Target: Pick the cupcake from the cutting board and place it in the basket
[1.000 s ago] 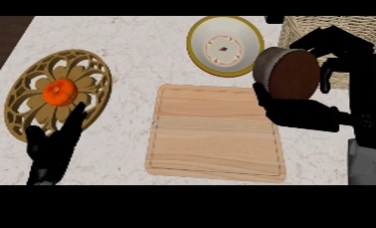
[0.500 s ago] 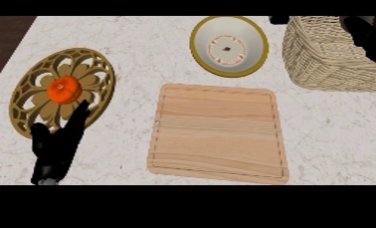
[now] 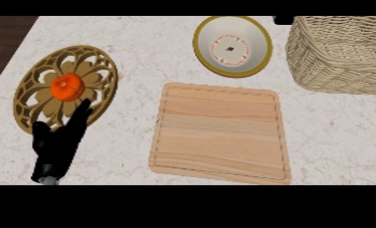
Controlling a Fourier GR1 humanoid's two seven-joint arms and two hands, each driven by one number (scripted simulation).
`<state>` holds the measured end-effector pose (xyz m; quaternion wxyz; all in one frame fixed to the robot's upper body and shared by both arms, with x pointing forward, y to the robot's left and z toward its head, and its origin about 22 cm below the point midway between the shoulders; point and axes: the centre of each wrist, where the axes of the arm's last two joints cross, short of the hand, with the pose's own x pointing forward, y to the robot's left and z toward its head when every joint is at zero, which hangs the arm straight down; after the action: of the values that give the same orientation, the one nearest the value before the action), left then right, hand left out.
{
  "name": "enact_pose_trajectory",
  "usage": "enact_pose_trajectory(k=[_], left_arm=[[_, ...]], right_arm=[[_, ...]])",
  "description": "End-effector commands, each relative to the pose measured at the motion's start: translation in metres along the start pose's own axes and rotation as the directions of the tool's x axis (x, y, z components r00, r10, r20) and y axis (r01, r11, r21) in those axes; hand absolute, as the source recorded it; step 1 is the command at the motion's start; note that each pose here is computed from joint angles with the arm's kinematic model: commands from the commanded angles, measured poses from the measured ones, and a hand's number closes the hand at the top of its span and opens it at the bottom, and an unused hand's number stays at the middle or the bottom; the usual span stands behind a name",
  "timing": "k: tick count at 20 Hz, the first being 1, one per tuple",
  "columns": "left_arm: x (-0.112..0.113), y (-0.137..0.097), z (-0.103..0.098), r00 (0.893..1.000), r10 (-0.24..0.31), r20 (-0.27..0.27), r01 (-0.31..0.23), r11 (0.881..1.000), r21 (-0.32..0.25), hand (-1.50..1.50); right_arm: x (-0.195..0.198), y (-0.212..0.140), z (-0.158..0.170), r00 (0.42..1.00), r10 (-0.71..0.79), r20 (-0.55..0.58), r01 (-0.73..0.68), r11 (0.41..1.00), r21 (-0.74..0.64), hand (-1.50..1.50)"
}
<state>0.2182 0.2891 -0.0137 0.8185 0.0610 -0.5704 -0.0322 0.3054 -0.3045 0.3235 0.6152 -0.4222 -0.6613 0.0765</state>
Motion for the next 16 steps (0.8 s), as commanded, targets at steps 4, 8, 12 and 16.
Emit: enact_pose_trajectory(k=[4,8,12,16], left_arm=[[-0.035,-0.008,-0.006,0.98,-0.006,-0.197,0.009,1.0,0.012,0.0],[-0.036,0.005,-0.002,0.984,0.001,-0.176,0.002,1.0,0.019,0.0],[-0.042,-0.003,0.002,0.98,0.001,-0.2,0.003,1.0,0.022,0.0],[-0.045,-0.008,0.002,0.981,-0.009,-0.192,0.012,1.0,0.016,0.0]], right_arm=[[-0.031,0.004,-0.038,1.0,0.021,-0.013,-0.02,0.999,0.031,1.5],[-0.071,0.014,-0.06,0.997,-0.042,-0.062,0.042,0.999,0.007,1.5],[-0.088,0.02,-0.065,0.977,-0.187,-0.105,0.191,0.981,0.025,1.5],[-0.115,0.033,-0.074,0.974,-0.192,-0.121,0.195,0.981,0.018,1.5]])
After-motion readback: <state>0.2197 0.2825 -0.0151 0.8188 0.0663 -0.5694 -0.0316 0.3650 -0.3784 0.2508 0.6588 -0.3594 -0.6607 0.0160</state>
